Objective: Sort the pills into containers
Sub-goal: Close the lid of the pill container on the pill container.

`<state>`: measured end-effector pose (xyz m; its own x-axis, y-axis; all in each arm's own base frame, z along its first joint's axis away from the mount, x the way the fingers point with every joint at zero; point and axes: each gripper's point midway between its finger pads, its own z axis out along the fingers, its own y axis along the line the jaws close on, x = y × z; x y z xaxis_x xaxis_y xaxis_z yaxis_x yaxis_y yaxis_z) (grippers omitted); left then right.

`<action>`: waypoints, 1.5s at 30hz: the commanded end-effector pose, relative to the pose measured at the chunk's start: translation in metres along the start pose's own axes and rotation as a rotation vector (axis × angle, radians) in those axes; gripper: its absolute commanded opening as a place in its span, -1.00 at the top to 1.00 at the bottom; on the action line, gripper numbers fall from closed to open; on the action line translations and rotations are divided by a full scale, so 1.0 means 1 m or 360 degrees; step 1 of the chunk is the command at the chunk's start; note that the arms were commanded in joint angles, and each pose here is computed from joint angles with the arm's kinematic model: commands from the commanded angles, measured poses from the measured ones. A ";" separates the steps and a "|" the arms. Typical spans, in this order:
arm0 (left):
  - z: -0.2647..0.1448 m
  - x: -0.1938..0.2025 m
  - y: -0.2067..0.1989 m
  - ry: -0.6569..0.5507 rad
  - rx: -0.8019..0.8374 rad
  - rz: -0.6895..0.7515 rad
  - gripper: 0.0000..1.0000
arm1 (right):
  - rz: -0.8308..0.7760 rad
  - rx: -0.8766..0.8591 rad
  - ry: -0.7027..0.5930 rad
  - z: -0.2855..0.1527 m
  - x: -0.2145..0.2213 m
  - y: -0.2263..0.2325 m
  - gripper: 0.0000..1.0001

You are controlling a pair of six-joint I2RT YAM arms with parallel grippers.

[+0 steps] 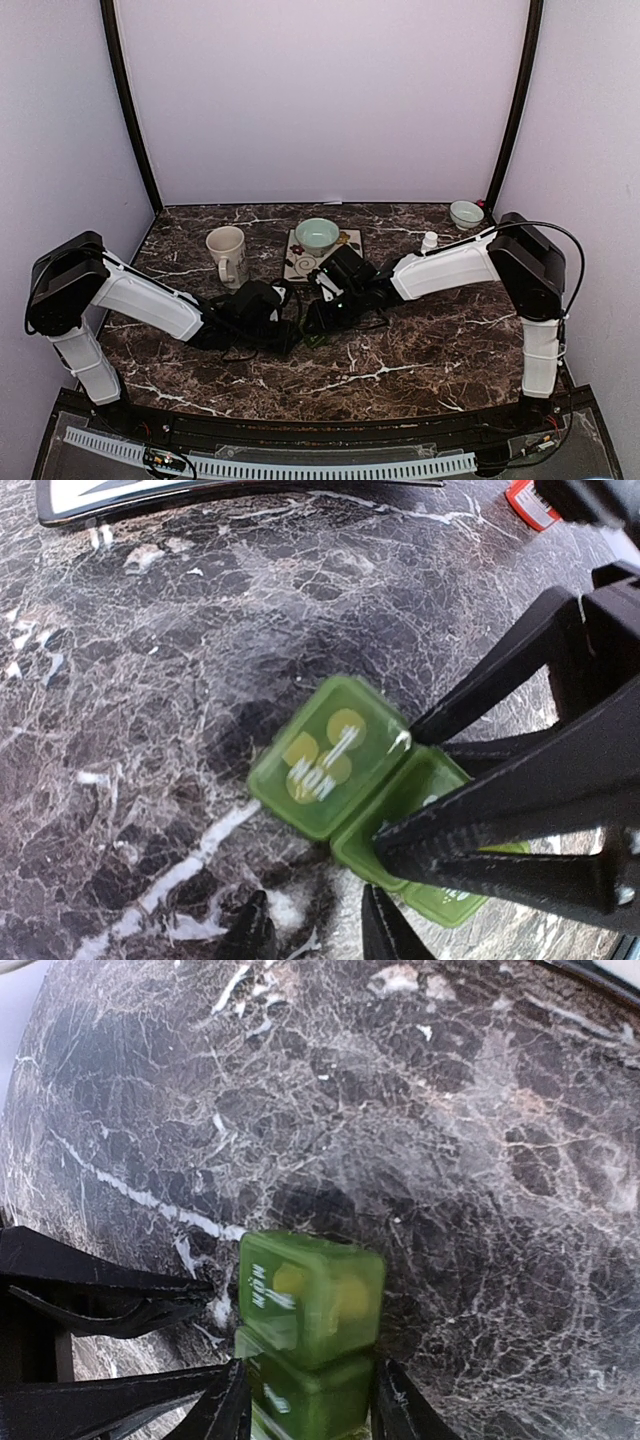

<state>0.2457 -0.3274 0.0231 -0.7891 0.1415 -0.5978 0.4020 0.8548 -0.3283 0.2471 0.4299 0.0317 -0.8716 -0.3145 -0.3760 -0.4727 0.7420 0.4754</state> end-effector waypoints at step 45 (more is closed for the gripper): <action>-0.057 -0.020 0.025 -0.0270 -0.0051 -0.0126 0.37 | 0.0156 -0.0495 0.0116 -0.012 0.004 0.064 0.58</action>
<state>0.2414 -0.2952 0.0542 -0.7555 0.0370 -0.6541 0.3550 0.8622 -0.3613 0.2181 0.4476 0.0389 -0.9218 -0.2940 -0.2526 -0.3873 0.6712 0.6321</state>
